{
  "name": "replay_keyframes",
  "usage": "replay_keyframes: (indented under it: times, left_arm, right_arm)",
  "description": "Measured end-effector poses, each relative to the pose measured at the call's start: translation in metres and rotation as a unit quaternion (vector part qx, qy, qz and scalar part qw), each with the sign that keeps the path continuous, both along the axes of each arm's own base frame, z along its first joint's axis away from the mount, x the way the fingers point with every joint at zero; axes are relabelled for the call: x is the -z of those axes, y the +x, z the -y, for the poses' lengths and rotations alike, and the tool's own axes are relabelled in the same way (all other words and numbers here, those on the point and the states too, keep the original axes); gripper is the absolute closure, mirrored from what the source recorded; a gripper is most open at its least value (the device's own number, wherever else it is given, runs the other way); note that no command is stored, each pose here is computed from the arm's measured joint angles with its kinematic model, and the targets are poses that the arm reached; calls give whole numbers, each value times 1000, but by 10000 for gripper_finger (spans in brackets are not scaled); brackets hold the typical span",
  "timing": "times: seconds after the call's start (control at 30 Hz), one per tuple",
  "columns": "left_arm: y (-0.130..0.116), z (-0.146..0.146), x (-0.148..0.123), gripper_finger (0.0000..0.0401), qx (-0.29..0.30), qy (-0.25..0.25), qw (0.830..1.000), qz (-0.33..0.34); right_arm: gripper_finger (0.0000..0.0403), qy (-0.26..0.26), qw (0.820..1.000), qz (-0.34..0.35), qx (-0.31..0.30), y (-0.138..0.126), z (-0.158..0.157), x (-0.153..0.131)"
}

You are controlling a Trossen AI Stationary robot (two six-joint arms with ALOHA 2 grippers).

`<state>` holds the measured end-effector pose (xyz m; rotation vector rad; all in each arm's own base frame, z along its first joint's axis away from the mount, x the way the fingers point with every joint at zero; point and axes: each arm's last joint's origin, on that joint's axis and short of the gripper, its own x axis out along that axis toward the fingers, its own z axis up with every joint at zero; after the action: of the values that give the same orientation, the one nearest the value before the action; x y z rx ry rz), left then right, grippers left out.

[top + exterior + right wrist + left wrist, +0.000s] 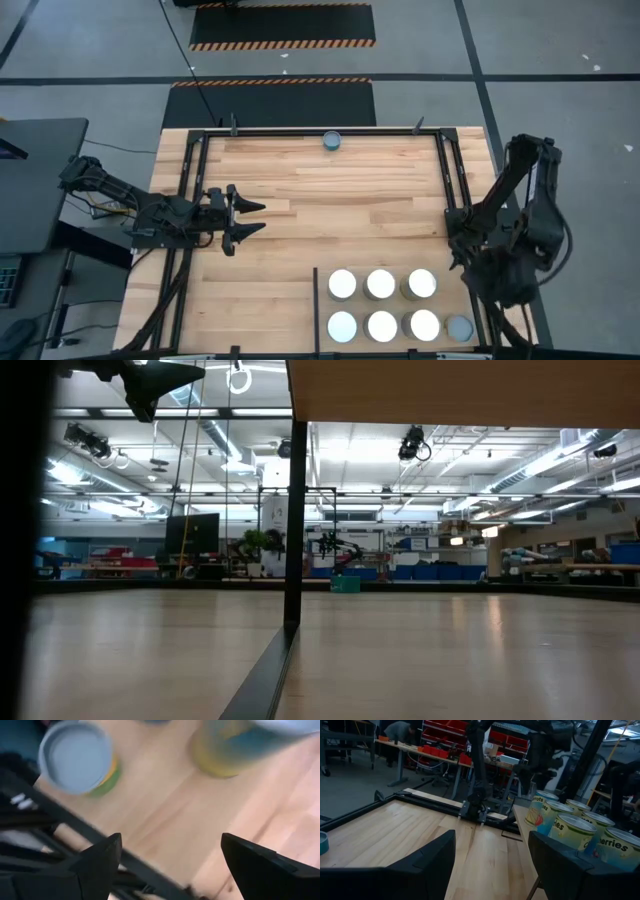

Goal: Pick and place cans onto a shelf
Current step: Put the canned tuna on the shelf

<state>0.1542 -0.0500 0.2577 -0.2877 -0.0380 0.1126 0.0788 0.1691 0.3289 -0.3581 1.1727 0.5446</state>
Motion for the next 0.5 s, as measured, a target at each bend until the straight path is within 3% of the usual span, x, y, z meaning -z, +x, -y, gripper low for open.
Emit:
replay_keyframes:
  times: [0.23, 0.37, 0.5]
  left_arm:
    - [0, 0, 0, 145, 0, 0, 1000, 0]
    - [0, 0, 0, 145, 0, 0, 1000, 0]
    - [0, 0, 0, 145, 0, 0, 1000, 0]
  right_arm:
    - [54, 25, 988, 135, 71, -2, 41, -25]
    - [54, 91, 981, 162, 56, -5, 55, -39]
    - [54, 160, 960, 223, 50, -4, 65, -56]
